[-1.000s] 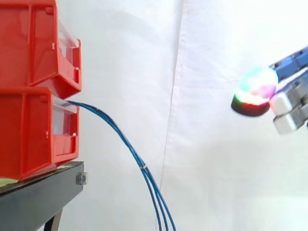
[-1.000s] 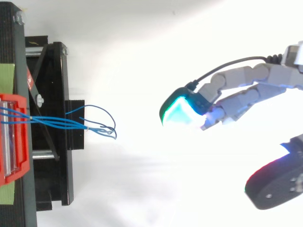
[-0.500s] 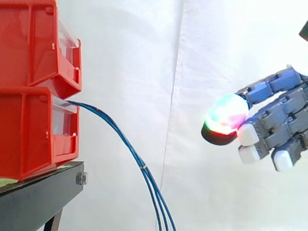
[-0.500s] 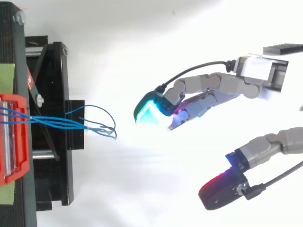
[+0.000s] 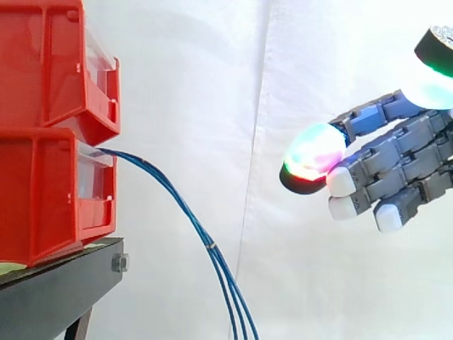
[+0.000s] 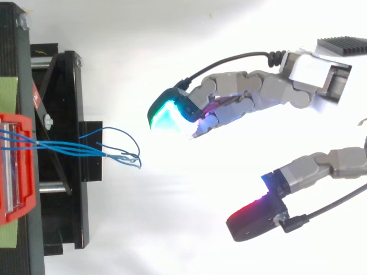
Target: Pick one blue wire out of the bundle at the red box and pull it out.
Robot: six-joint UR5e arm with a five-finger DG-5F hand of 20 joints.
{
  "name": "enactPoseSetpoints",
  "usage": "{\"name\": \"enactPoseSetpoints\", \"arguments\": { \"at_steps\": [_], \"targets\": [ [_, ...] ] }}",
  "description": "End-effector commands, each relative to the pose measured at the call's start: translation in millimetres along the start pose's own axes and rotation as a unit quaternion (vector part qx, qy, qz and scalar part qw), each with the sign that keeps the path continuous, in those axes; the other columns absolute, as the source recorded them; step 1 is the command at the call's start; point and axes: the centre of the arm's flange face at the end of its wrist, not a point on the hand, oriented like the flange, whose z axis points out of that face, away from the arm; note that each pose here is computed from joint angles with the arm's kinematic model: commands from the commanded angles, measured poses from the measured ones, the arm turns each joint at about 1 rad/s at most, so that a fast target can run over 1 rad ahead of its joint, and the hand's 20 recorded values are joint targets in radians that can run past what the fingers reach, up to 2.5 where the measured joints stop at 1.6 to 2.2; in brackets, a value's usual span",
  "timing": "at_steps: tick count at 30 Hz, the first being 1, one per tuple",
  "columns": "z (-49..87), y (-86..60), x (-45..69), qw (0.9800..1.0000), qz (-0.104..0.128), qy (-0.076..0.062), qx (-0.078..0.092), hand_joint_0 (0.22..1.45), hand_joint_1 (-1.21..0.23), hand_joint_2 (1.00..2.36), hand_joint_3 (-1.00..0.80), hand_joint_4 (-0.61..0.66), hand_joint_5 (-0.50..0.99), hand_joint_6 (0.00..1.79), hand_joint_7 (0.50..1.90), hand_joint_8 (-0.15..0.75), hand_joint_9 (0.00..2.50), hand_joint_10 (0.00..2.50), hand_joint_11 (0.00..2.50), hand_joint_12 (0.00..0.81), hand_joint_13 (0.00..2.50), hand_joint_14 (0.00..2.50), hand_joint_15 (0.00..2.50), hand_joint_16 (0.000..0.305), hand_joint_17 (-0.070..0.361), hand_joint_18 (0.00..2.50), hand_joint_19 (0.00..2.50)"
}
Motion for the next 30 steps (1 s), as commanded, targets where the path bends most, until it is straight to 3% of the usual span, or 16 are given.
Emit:
{"name": "enactPoseSetpoints", "arguments": {
  "at_steps": [1,4,7,8,11,13,14,16,22,28,30],
  "targets": [
    [3.0,3.2,-0.4,0.9996,-0.024,-0.008,-0.013,0.58,-0.71,1.00,-0.49,0.34,-0.17,0.50,0.81,0.304,0.62,0.00,0.04,0.404,0.58,0.00,0.13,0.055,0.124,0.59,0.39],
    [5.7,2.5,2.3,0.9989,-0.040,-0.011,-0.020,0.58,-0.71,1.00,-0.49,0.34,-0.17,0.50,0.81,0.304,0.62,0.00,0.05,0.404,0.58,0.00,0.13,0.055,0.124,0.59,0.40],
    [10.2,-10.9,10.2,0.9990,-0.042,-0.009,-0.015,0.58,-0.70,1.00,-0.49,0.33,-0.16,0.50,0.81,0.305,0.63,0.00,0.05,0.405,0.58,0.00,0.13,0.055,0.124,0.59,0.40],
    [13.7,-25.0,18.4,0.9991,-0.040,-0.003,-0.009,0.58,-0.70,1.00,-0.48,0.34,-0.16,0.50,0.81,0.306,0.63,0.00,0.05,0.405,0.59,0.00,0.14,0.055,0.125,0.59,0.40],
    [18.3,-37.8,23.9,0.9994,-0.033,-0.003,-0.007,0.58,-0.69,1.00,-0.48,0.35,-0.16,0.50,0.83,0.308,0.64,0.00,0.06,0.405,0.59,0.00,0.14,0.056,0.125,0.59,0.40],
    [25.4,-43.2,32.9,0.9994,-0.026,-0.008,-0.020,0.58,-0.69,1.00,-0.48,0.34,-0.16,0.50,0.84,0.306,0.64,0.00,0.06,0.405,0.59,0.00,0.14,0.056,0.125,0.59,0.40],
    [33.4,-41.1,35.2,0.9989,-0.026,-0.013,-0.036,0.57,-0.69,1.00,-0.48,0.35,-0.16,0.50,0.84,0.306,0.64,0.00,0.06,0.406,0.59,0.00,0.14,0.056,0.125,0.60,0.40],
    [40.7,-41.7,38.9,0.9981,-0.038,-0.018,-0.045,0.57,-0.69,1.00,-0.48,0.35,-0.16,0.50,0.84,0.307,0.64,0.00,0.06,0.407,0.59,0.00,0.14,0.056,0.126,0.60,0.40],
    [56.4,-60.5,53.5,0.9957,-0.078,-0.024,-0.043,0.57,-0.69,1.00,-0.48,0.34,-0.16,0.50,0.84,0.306,0.64,0.00,0.06,0.407,0.59,0.00,0.15,0.056,0.126,0.60,0.40],
    [77.0,-73.6,58.6,0.9958,-0.072,-0.027,-0.050,0.56,-0.68,1.00,-0.48,0.34,-0.15,0.50,0.84,0.309,0.65,0.00,0.07,0.407,0.60,0.01,0.15,0.057,0.127,0.60,0.41],
    [80.3,-76.2,60.4,0.9959,-0.062,-0.025,-0.061,0.56,-0.68,1.00,-0.47,0.34,-0.15,0.50,0.84,0.310,0.66,0.00,0.07,0.407,0.60,0.01,0.15,0.057,0.127,0.60,0.41]
  ]
}}
